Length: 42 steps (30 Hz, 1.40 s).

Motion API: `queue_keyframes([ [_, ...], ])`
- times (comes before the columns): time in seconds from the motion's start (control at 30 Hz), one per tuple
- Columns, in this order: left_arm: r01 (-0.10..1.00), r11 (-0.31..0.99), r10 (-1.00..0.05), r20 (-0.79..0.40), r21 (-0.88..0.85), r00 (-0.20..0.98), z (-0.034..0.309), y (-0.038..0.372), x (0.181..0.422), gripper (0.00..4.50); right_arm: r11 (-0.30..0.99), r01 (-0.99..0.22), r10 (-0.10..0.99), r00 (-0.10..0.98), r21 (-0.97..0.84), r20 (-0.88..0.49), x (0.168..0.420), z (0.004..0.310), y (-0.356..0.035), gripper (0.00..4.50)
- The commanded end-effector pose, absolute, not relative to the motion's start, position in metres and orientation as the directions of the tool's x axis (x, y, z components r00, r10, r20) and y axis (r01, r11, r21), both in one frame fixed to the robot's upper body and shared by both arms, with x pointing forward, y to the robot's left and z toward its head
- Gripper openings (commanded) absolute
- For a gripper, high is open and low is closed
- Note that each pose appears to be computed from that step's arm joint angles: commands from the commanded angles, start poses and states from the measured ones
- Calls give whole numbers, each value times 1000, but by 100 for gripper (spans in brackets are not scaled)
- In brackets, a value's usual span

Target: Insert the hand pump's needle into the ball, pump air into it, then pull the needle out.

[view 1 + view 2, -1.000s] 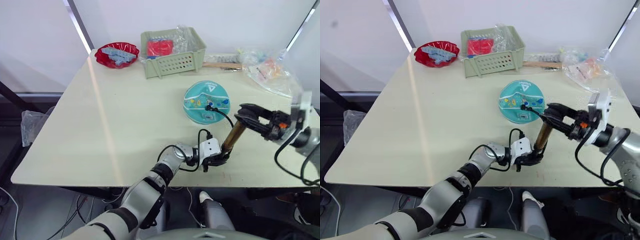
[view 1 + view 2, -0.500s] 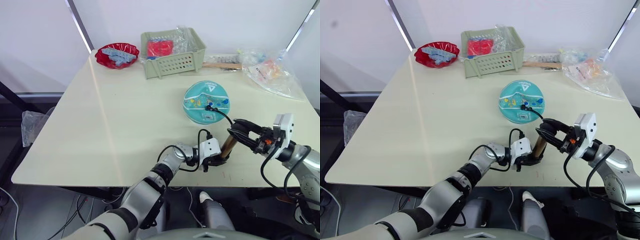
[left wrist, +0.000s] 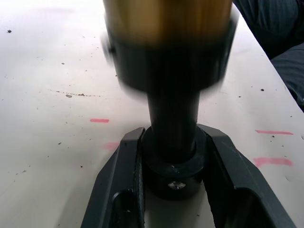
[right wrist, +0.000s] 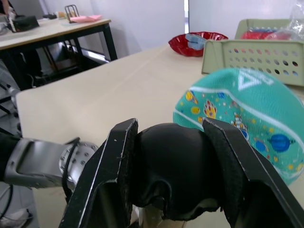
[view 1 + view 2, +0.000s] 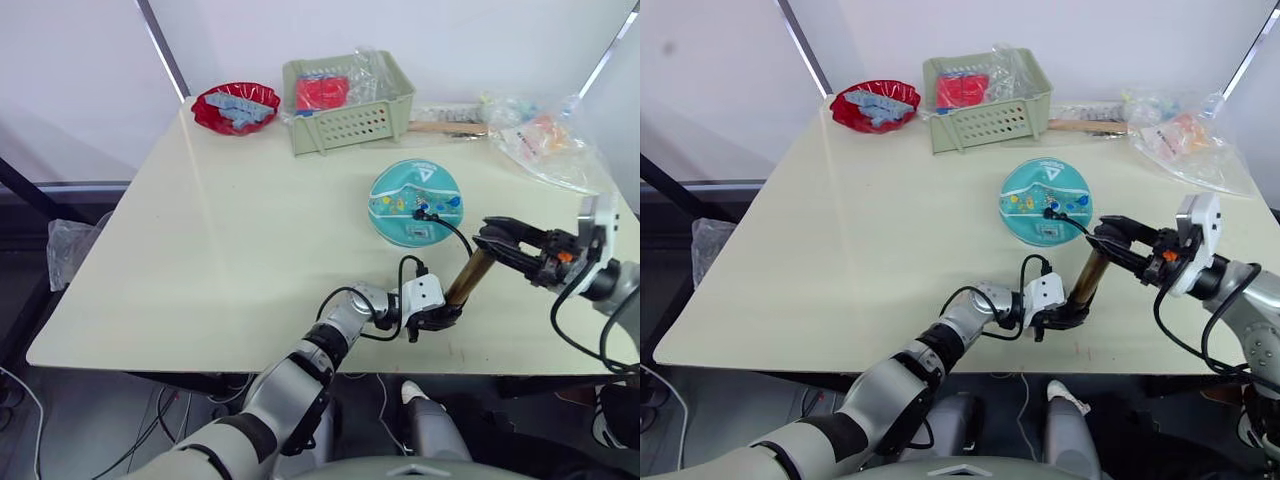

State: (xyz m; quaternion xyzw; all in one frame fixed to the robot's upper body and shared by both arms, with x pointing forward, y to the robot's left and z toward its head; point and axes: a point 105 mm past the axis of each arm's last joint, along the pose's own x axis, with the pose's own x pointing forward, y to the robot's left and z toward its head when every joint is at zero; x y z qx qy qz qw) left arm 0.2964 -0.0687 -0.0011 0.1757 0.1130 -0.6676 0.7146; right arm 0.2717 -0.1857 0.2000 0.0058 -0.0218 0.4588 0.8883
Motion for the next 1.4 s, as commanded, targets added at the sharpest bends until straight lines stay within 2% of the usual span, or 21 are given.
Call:
queue_keyframes([
  [0.03, 995, 96, -827, -557, -11, 74, -52, -35, 282, 119, 623, -772, 781, 604, -125, 159, 268, 255, -203, 168],
  [0.17, 995, 98, -826, -558, -11, 75, -53, -34, 282, 119, 618, -775, 784, 592, -132, 188, 265, 279, -208, 168],
  [0.47, 994, 108, -826, -558, -11, 84, -54, -33, 282, 119, 620, -767, 781, 586, -164, 215, 260, 310, -216, 168],
  [0.63, 994, 108, -824, -561, -12, 83, -55, -32, 282, 119, 607, -781, 791, 578, -143, 202, 259, 308, -214, 168],
  [0.8, 994, 108, -823, -562, -13, 82, -55, -31, 282, 119, 599, -792, 800, 593, -115, 87, 261, 278, -210, 168],
  [0.93, 994, 111, -822, -563, -12, 85, -56, -30, 282, 119, 606, -792, 792, 609, -79, -35, 264, 235, -206, 168],
  [1.4, 992, 124, -828, -549, 14, 111, -55, -32, 283, 119, 628, -775, 753, 629, -77, -191, 256, 131, -194, 168],
])
